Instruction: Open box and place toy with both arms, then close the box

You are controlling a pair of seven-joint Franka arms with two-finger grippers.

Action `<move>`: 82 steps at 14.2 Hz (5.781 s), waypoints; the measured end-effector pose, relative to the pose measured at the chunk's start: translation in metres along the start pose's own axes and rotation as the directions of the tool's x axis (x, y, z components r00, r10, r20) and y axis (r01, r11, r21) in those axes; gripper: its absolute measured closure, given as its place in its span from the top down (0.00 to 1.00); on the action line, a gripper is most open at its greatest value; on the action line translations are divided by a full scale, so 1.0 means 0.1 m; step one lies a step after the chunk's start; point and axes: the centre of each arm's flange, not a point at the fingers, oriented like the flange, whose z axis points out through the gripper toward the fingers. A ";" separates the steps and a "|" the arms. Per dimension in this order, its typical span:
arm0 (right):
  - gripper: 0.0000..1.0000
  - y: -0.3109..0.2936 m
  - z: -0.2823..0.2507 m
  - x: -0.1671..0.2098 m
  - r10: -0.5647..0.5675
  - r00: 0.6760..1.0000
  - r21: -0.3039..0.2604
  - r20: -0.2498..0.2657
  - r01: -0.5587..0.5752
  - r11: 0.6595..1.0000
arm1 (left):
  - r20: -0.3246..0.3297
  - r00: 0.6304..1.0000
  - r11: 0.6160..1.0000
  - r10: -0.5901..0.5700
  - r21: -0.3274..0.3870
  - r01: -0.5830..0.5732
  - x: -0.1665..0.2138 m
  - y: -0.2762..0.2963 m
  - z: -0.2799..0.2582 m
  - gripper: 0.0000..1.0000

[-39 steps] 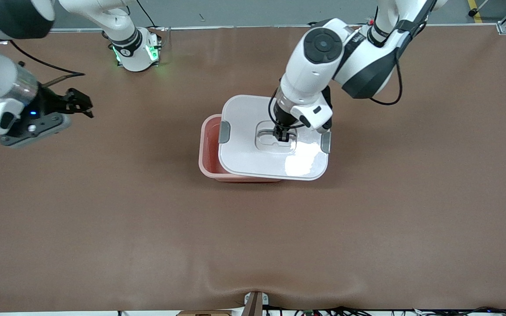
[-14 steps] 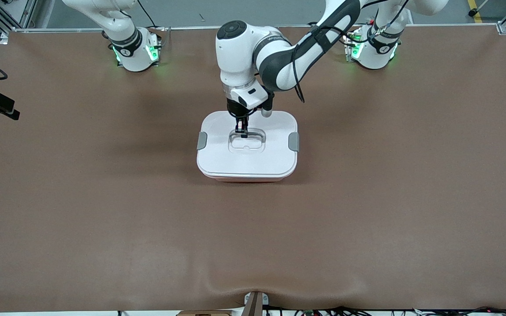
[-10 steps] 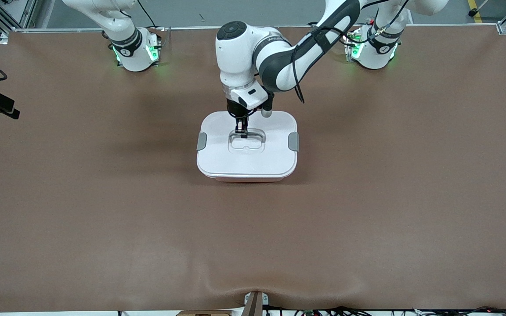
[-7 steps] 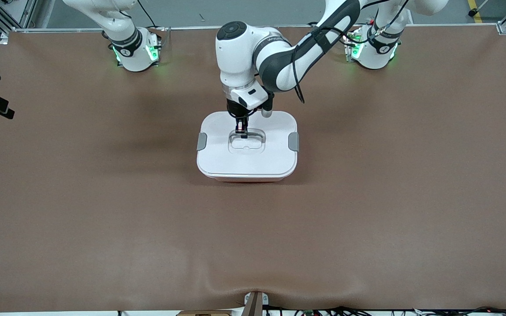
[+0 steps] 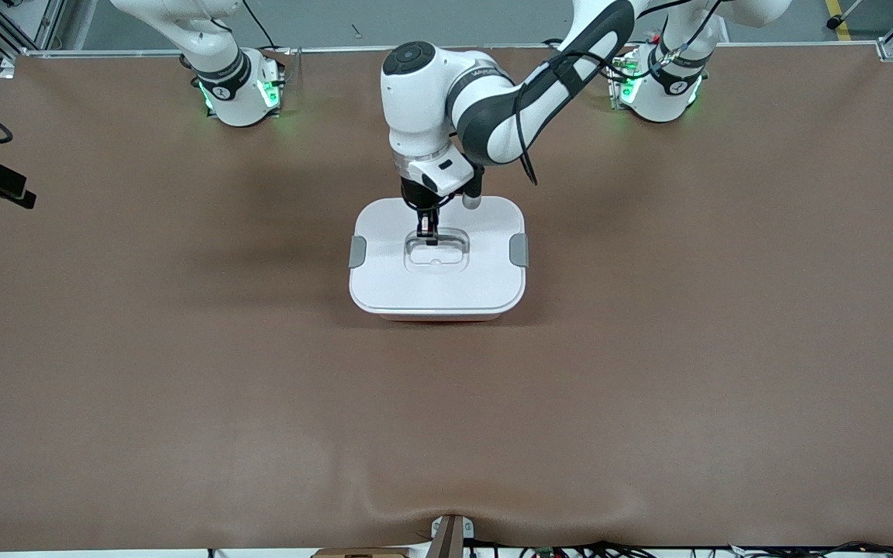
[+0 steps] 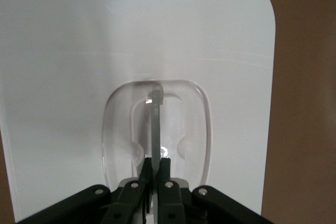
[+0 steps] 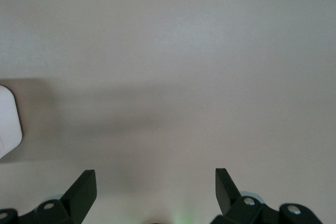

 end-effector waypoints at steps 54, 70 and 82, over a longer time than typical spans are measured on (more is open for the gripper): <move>1.00 0.09 0.07 0.11 0.026 0.999 0.034 -0.022 -0.025 0.999 | 0.021 0.999 0.999 -0.028 0.038 0.027 0.06 0.09 -0.08 1.00; 1.00 0.10 0.20 0.18 -0.031 0.999 0.026 -0.036 0.032 0.999 | 0.008 0.960 0.948 0.280 0.155 -0.278 1.74 1.27 -1.29 1.00; 1.00 0.10 0.21 0.17 -0.041 0.999 0.026 -0.033 0.041 0.999 | 0.173 0.574 0.530 0.800 0.243 -0.812 3.55 1.68 -1.82 1.00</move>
